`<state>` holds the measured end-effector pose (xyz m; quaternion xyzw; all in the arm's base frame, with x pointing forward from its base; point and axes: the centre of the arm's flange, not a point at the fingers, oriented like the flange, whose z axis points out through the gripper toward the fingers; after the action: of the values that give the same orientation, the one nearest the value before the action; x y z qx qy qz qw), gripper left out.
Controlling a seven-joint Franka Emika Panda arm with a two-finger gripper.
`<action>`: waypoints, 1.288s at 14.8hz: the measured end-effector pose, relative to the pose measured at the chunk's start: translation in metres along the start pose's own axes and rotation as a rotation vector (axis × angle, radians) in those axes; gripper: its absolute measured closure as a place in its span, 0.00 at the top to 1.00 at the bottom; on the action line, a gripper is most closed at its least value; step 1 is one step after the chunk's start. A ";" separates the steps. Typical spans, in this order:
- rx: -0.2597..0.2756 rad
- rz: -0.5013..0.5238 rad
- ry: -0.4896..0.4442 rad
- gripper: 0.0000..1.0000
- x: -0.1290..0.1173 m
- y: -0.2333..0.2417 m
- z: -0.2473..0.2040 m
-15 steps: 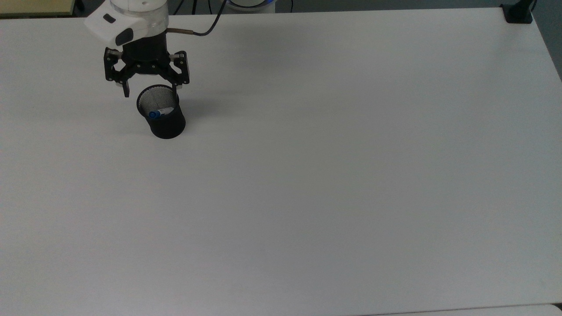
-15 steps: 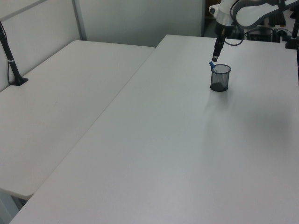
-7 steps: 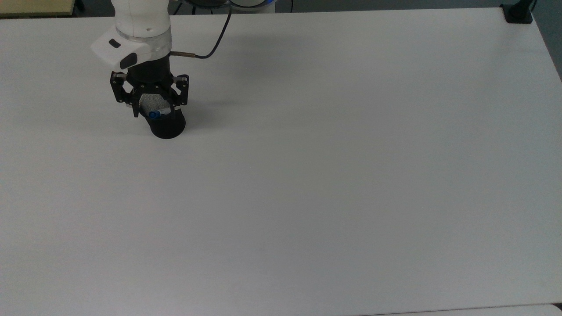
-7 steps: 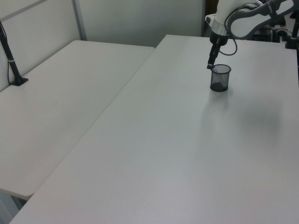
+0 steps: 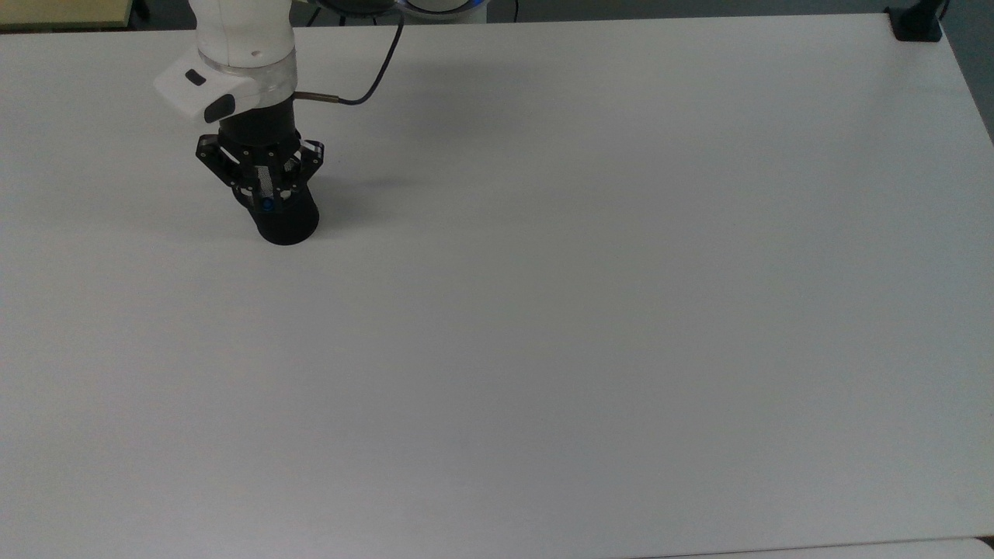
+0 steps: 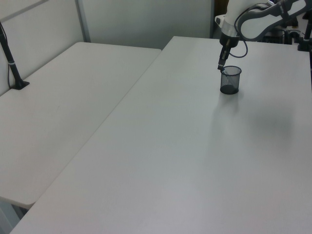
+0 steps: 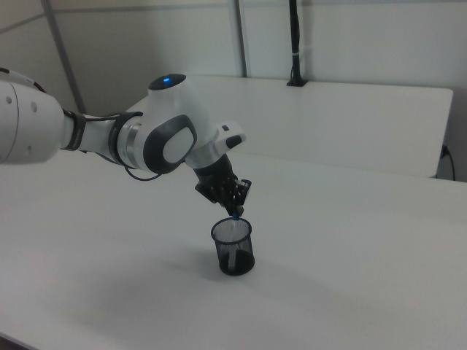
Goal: Remove the marker
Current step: 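Close the gripper on the marker's blue cap, then lift the marker straight up out of the mesh cup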
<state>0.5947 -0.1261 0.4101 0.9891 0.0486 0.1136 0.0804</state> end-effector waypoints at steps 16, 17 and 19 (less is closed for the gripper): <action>0.100 0.068 0.047 0.19 0.014 0.003 -0.180; 0.123 0.078 0.036 0.19 0.016 -0.008 -0.180; 0.153 0.114 0.000 0.19 0.025 -0.041 -0.167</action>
<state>0.5766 -0.0584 0.5692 0.9935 0.0010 0.1141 -0.0019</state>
